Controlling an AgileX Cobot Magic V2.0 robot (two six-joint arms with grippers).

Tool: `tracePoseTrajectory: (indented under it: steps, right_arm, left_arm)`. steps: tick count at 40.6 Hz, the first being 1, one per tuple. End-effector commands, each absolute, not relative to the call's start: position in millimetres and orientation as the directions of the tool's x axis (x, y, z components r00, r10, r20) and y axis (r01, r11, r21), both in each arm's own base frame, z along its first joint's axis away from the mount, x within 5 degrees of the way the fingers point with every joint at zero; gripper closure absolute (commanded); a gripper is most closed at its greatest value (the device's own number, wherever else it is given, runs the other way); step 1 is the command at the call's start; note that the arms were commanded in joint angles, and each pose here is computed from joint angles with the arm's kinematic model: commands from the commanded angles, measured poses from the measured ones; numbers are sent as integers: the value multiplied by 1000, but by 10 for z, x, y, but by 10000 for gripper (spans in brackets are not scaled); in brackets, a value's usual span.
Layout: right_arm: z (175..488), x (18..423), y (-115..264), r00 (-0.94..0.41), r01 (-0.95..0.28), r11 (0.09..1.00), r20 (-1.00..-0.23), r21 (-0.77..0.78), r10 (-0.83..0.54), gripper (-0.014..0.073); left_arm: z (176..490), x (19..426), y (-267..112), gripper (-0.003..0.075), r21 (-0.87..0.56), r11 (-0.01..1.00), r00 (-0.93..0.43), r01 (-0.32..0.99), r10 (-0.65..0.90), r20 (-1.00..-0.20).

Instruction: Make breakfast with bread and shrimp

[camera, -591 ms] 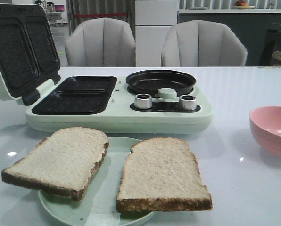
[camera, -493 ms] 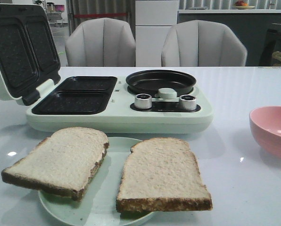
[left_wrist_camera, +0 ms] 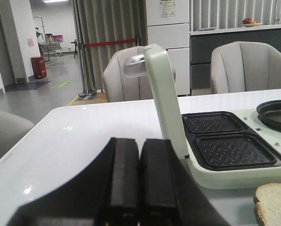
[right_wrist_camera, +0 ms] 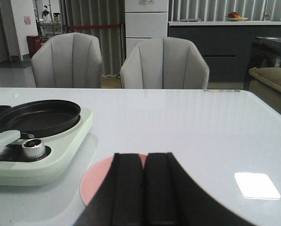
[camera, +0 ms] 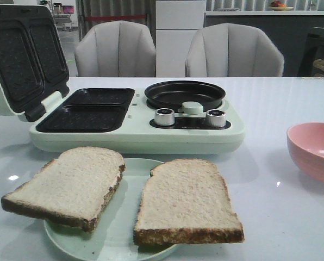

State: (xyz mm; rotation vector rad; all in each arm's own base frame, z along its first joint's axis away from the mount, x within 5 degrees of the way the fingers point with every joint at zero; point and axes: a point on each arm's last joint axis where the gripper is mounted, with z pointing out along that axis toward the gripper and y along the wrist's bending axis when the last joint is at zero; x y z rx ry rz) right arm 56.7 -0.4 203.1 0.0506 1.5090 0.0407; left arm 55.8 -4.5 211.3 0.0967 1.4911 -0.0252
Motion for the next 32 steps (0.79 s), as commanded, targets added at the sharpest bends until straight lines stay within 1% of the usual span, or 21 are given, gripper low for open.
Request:
tracePoseTrajectory:
  steps: [1,15,19,21,24,32]
  right_arm:
    - [2189,528,-14,194,13,999,-980,43,40,574]
    - [2190,528,-14,195,13,999,-980,43,40,574]
    - [2205,525,-14,205,13,999,-978,46,42,574]
    - [2256,514,-16,221,10,998,-973,64,60,574]
    - [2372,486,-10,207,5,998,-976,66,63,574]
    - [2895,341,7,208,-11,998,-976,61,62,574]
  left_arm:
    - [2100,552,-41,622,37,997,151,73,26,-988]
    - [2100,552,-41,622,37,997,151,73,26,-988]
    - [2161,542,-34,622,22,998,201,67,8,-980]
    - [2227,529,-32,622,16,998,220,67,1,-975]
    - [2376,497,-34,622,17,997,232,72,0,-973]
    - [2918,346,-43,622,23,995,228,95,0,-974]
